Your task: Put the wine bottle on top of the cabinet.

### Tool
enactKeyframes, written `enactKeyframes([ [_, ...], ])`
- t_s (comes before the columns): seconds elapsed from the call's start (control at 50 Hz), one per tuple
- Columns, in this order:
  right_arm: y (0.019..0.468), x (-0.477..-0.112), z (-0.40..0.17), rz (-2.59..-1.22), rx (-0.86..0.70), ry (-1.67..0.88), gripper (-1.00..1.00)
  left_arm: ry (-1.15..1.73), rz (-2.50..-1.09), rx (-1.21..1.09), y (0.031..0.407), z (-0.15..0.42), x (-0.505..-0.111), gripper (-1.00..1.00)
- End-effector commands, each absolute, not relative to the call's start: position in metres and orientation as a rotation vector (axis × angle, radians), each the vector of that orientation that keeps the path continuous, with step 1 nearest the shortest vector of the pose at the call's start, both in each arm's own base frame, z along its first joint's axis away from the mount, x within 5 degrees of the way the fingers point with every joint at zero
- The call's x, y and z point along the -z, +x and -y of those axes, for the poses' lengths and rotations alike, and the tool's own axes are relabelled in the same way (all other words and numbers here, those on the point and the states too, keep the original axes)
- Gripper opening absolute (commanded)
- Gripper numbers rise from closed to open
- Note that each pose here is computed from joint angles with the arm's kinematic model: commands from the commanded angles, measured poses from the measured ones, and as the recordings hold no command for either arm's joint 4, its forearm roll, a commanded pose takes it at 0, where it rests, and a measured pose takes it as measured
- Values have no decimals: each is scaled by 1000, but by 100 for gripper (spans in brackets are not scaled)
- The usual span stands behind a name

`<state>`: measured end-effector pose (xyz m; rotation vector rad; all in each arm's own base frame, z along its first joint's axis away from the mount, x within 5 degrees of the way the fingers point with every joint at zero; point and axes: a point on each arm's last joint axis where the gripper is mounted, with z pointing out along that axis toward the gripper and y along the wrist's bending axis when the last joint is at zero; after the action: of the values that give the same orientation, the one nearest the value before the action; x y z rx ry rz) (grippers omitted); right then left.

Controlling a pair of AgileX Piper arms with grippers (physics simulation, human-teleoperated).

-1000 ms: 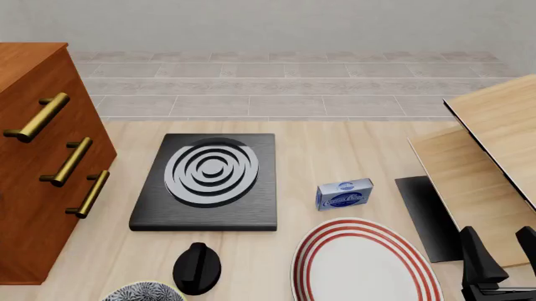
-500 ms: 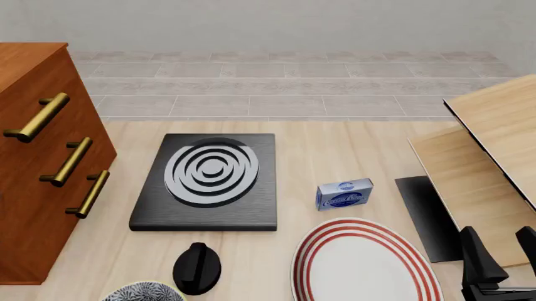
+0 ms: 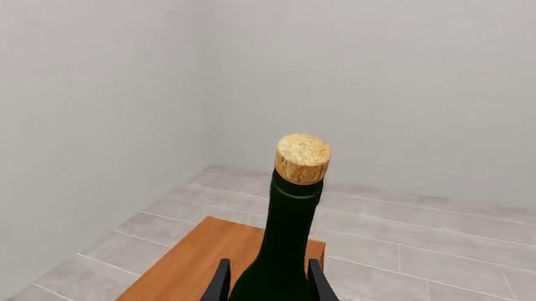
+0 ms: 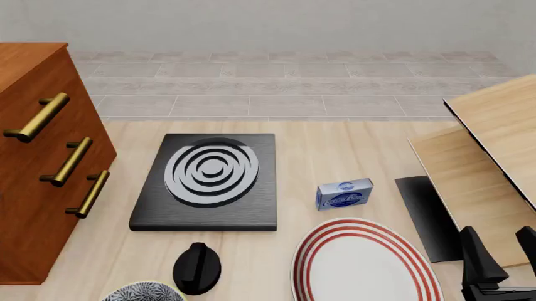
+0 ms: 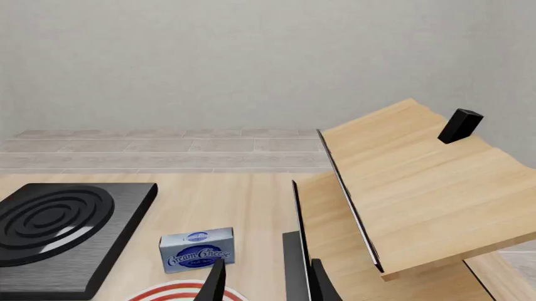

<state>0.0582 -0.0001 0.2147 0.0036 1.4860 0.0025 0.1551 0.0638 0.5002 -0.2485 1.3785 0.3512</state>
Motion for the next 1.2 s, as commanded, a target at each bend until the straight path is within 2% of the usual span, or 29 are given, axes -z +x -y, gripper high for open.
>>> enactKeyframes([
  [0.02,58,-215,0,-1486,-2,4,100,-274,-1388,-440,167,-83,-489,-100],
  [0.34,58,-215,0,-1486,-2,4,100,-344,-1402,-496,181,-109,-467,-100],
  [0.58,58,-215,0,-1486,-2,4,100,-363,-1428,-549,195,-129,-434,-100],
  [1.2,58,-215,0,-1486,-2,4,100,-382,-1473,-544,205,-138,-393,-100],
])
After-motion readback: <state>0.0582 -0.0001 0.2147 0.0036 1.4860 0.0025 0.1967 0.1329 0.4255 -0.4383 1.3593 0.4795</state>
